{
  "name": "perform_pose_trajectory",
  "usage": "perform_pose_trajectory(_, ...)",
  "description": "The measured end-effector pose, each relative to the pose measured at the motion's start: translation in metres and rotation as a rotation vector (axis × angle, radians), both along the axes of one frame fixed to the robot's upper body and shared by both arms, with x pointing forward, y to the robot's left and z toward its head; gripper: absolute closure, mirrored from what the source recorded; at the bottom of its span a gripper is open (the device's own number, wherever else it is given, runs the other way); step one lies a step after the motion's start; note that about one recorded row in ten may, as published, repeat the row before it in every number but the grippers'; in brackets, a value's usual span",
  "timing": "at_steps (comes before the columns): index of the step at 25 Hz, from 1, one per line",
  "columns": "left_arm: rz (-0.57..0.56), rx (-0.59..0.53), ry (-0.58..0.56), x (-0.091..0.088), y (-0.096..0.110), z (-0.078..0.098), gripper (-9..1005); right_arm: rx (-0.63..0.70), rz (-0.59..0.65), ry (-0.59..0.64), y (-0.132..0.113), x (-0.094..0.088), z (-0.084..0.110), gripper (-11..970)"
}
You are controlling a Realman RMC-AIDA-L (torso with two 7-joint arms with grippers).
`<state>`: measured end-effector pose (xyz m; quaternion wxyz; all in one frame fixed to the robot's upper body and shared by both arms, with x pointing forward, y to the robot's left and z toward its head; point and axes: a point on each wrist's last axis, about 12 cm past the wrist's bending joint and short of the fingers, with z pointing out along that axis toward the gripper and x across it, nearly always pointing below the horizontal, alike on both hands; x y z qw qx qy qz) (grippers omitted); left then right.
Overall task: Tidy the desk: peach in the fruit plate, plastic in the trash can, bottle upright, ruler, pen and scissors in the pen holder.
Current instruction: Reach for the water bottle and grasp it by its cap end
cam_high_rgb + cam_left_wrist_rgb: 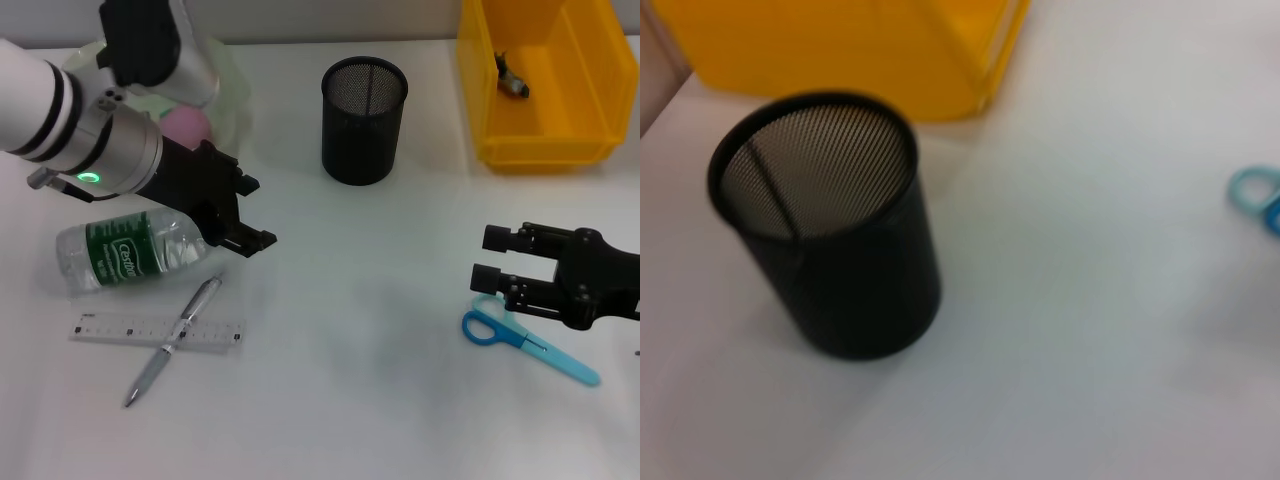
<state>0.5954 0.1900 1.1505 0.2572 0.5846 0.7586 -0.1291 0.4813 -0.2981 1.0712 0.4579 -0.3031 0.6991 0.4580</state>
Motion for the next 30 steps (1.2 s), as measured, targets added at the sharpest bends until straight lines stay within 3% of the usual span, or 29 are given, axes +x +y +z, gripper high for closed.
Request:
perform_pose_trajectory(9, 0.006, 0.061, -0.025, 0.002, -0.003, -0.006, 294, 0.034, 0.027, 0.012, 0.013, 0.005, -0.005, 299)
perform_pose_trajectory(30, -0.005, 0.114, -0.064, 0.002, -0.01, -0.013, 342, 0.038, 0.011, 0.033, 0.016, 0.006, -0.011, 299)
